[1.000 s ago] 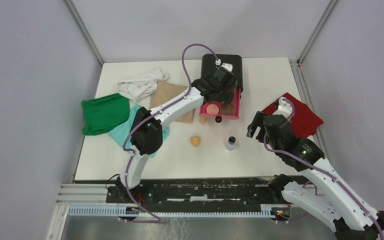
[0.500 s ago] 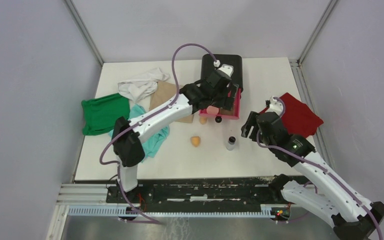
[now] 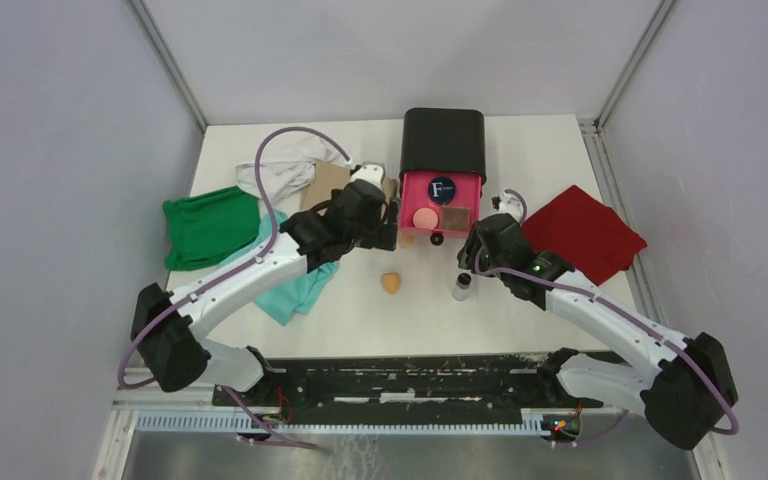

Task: Organize the makeup

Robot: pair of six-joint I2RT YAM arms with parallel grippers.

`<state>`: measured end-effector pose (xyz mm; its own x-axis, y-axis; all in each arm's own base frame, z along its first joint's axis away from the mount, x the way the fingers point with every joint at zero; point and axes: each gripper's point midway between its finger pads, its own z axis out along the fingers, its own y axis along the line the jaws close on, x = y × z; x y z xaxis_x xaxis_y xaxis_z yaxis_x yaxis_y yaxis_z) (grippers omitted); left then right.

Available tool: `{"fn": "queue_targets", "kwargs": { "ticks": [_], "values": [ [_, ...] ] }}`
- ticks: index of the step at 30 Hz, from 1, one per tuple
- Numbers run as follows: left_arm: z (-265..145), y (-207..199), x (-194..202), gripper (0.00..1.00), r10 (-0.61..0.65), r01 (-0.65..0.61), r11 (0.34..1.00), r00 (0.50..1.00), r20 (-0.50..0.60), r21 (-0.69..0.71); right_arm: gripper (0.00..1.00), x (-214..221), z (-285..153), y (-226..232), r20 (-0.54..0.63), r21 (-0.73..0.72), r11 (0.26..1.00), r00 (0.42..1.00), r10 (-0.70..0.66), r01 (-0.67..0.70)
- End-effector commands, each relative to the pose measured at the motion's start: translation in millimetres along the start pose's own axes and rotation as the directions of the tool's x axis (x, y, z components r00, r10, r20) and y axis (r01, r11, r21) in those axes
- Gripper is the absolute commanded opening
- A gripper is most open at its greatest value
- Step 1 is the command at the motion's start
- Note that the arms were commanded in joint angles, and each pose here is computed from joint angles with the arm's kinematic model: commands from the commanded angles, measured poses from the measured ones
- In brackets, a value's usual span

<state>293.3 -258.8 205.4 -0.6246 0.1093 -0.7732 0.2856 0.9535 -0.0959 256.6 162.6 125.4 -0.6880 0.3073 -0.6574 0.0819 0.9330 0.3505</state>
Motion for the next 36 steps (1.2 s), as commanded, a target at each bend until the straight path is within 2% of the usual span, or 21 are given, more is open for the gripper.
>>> {"fn": "queue_targets", "kwargs": {
  "ticks": [1, 13, 21, 36],
  "values": [
    [-5.3, 13.8, 14.7, 0.93, -0.136, 0.136, 0.991, 0.989, 0.05, 0.01, 0.47, -23.6, 13.9, 30.6, 0.077, -0.083, 0.996, 0.996, 0.045, -0.038],
    [-7.1, 20.9, 50.0, 0.94, -0.197, 0.196, 0.98, 0.98, 0.015, 0.039, 0.47, -27.5, 44.1, 43.0, 0.083, -0.072, 0.997, 0.995, 0.047, -0.042],
    [-6.1, 21.4, 54.4, 0.94, -0.191, 0.191, 0.981, 0.981, 0.005, 0.039, 0.48, -62.0, 38.3, 47.8, 0.197, -0.05, 0.999, 0.98, 0.022, -0.013],
    [-8.6, 22.6, 57.4, 0.95, -0.199, 0.198, 0.979, 0.98, 0.007, 0.046, 0.48, -97.2, 50.7, 58.8, 0.28, -0.011, 1.0, 0.96, -0.024, 0.028]
  ]
}}
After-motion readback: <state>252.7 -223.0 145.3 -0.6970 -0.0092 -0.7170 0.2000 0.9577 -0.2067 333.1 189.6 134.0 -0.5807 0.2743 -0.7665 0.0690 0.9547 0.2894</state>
